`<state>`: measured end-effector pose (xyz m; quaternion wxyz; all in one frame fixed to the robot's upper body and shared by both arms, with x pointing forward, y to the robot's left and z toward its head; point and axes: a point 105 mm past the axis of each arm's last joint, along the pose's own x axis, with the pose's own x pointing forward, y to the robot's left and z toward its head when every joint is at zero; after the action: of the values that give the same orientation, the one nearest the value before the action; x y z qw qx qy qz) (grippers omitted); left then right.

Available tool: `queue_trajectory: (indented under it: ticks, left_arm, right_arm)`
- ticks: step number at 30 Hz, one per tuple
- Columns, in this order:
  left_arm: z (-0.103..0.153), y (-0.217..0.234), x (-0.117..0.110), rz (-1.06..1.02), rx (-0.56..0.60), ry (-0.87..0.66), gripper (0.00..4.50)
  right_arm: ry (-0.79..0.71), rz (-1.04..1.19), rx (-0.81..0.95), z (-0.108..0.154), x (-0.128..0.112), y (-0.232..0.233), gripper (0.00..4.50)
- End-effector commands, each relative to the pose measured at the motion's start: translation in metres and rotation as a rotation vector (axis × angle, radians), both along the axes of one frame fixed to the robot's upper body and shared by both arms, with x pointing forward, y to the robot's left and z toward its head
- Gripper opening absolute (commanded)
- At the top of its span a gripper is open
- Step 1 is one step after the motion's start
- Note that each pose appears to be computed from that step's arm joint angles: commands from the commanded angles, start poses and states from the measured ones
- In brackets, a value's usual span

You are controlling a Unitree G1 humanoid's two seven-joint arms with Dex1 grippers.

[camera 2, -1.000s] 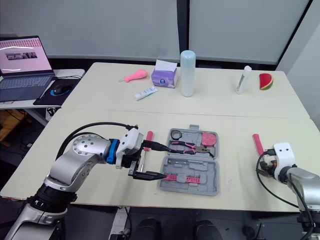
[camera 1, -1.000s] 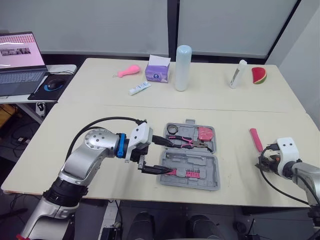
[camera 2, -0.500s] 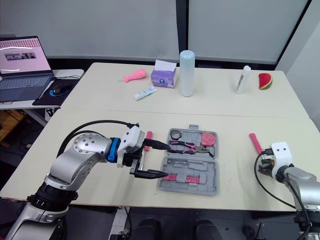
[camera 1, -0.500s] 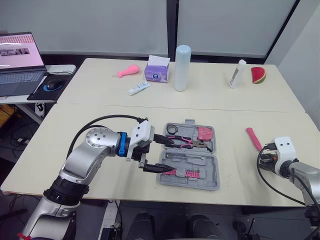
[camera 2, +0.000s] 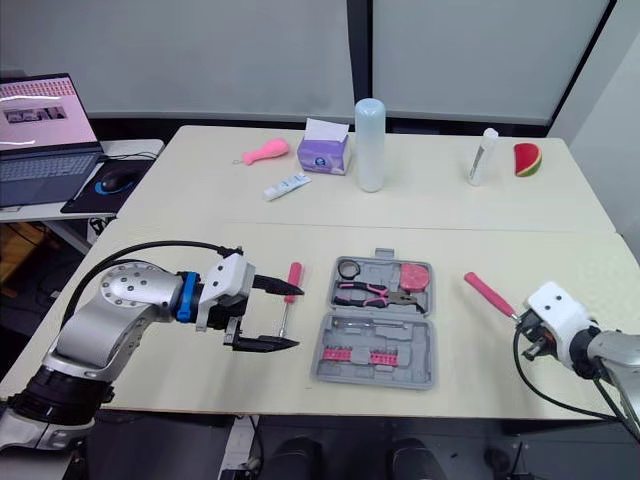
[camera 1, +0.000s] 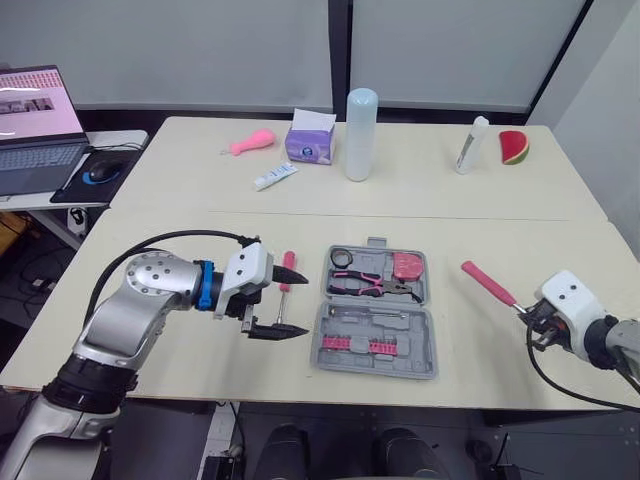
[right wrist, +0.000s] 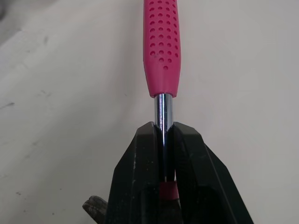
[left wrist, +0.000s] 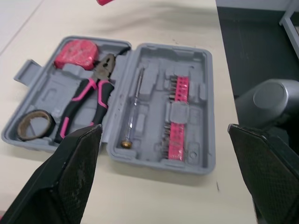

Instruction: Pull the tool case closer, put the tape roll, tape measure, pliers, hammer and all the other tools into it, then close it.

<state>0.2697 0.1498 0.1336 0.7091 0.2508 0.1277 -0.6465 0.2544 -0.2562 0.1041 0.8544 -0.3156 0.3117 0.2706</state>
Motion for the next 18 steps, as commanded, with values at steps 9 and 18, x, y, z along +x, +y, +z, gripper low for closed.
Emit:
queue_trajectory:
  ticks: [9, 18]
  left_arm:
    - [-0.009, 0.022, -0.011, -0.023, 0.092, -0.032, 4.50]
    - [-0.013, 0.016, -0.011, -0.035, 0.093, -0.039, 4.50]
  right_arm:
    - [0.084, 0.568, -0.106, 0.018, -0.007, 0.109, 0.22]
    - [0.130, 0.624, -0.136, 0.004, 0.013, 0.140, 0.22]
